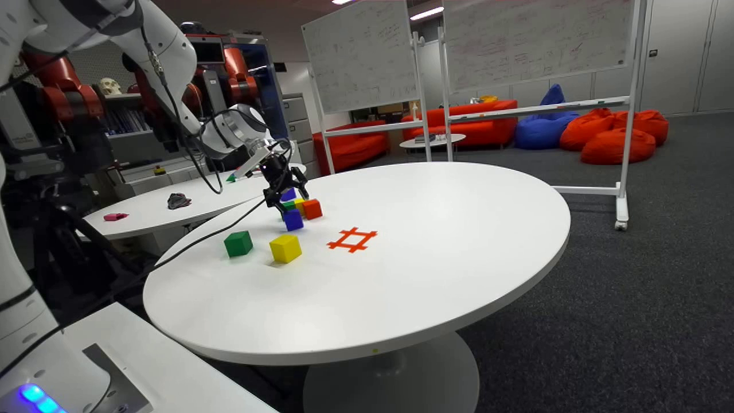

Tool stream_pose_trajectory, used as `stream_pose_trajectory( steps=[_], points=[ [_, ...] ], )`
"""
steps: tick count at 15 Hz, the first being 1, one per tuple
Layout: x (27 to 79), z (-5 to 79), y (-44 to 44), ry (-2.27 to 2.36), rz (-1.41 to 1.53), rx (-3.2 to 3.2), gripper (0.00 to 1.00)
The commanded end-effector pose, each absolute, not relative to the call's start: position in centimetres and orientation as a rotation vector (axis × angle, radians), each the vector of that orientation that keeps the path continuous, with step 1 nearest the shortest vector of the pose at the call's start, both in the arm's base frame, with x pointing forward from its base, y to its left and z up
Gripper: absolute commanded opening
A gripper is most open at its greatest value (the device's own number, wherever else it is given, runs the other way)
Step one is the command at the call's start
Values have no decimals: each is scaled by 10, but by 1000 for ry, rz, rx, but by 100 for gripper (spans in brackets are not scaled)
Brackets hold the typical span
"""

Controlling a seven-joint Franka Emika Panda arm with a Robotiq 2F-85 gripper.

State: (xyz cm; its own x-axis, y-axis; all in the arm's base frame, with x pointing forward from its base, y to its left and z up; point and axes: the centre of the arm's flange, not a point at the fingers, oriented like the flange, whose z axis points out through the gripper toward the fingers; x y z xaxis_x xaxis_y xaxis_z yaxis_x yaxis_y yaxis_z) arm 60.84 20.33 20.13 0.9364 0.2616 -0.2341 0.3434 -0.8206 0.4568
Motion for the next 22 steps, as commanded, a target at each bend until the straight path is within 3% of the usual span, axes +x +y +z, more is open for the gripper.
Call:
stream_pose_trajectory(
  steps=[1,10,22],
  points=[
    [606,202,206,480,-175,2599,100],
    [603,208,227,808,209,2588,100],
    [614,198,239,814,207,2579,100]
  ],
)
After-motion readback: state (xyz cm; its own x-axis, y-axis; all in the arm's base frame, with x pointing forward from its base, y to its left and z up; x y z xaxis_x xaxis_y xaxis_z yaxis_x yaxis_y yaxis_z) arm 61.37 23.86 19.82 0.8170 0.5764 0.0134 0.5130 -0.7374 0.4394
